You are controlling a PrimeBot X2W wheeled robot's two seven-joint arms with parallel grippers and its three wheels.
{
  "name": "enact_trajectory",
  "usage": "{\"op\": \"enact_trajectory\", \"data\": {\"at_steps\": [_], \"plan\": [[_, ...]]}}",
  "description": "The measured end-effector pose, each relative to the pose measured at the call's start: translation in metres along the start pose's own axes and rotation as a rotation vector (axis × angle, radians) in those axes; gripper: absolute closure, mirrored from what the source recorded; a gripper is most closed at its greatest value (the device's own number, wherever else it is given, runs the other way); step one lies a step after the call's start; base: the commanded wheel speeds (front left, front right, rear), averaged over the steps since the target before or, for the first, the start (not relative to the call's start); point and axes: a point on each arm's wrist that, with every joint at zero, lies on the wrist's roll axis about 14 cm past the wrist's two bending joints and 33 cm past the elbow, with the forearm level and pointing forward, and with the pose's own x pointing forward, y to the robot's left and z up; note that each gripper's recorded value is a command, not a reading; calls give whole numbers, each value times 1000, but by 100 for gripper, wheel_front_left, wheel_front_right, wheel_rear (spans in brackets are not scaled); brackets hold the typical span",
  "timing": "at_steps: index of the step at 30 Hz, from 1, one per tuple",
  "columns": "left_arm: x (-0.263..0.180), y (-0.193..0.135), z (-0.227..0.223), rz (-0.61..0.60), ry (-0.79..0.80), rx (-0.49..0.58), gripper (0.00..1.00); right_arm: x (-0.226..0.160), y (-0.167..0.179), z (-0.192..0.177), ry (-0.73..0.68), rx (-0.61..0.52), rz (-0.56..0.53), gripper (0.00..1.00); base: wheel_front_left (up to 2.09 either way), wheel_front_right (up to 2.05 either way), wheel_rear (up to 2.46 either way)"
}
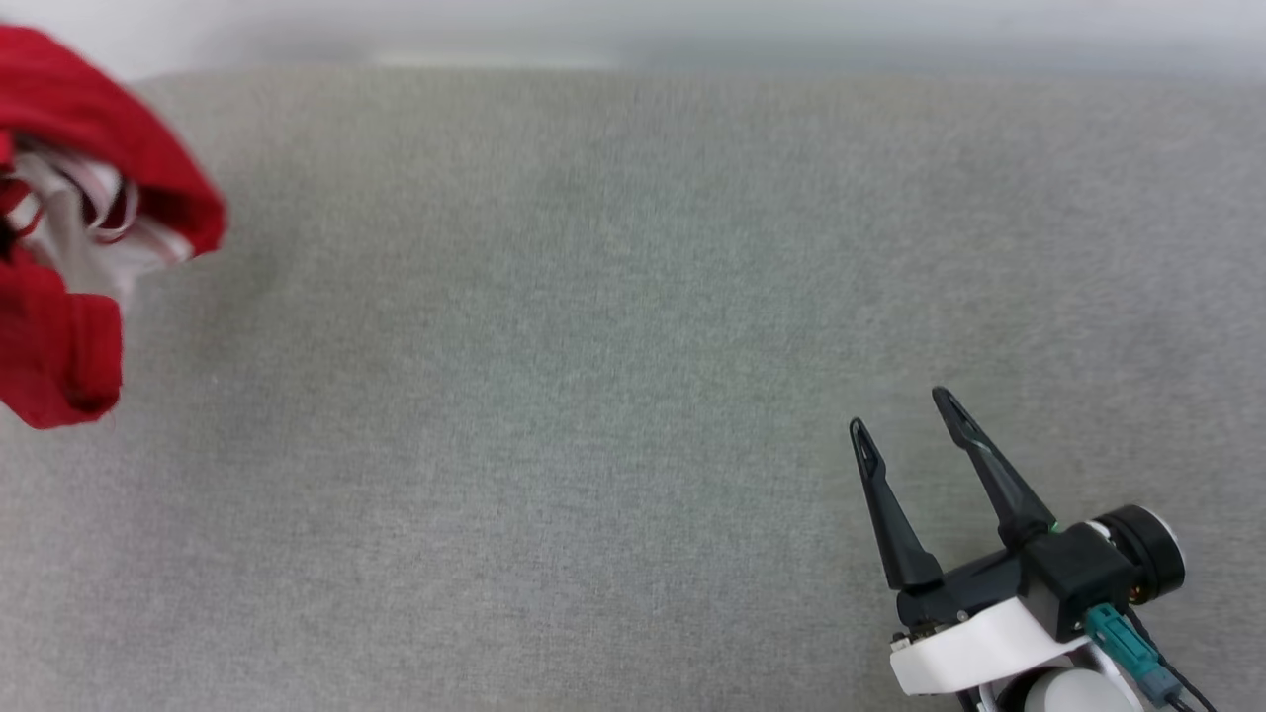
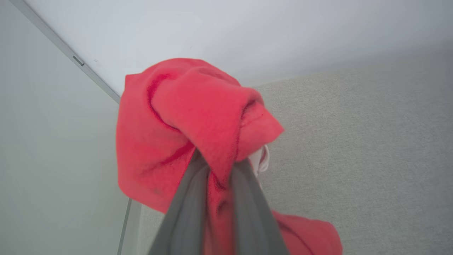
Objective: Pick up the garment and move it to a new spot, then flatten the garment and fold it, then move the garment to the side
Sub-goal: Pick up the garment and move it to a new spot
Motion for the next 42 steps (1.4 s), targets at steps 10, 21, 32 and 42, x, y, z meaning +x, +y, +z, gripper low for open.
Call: {"op": "enact_trajectory", "data": {"at_steps": [10,21,32,42], "plan": [[-8,-138,92,-313,-334,133,100,-33,-25,41,-85,-36,-113,0,0,0,0],[0,-325,73,-664,-411,195,100,-72,-76,62,-122,-94,-299,0,0,0,0],[-25,-441,-82,-907,-106,218,0,-87,-92,62,-111,-105,-364,0,0,0,0],[-26,-398,-17,-738,-341,30,0,-79,-69,68,-138,-100,-292,0,0,0,0]]}}
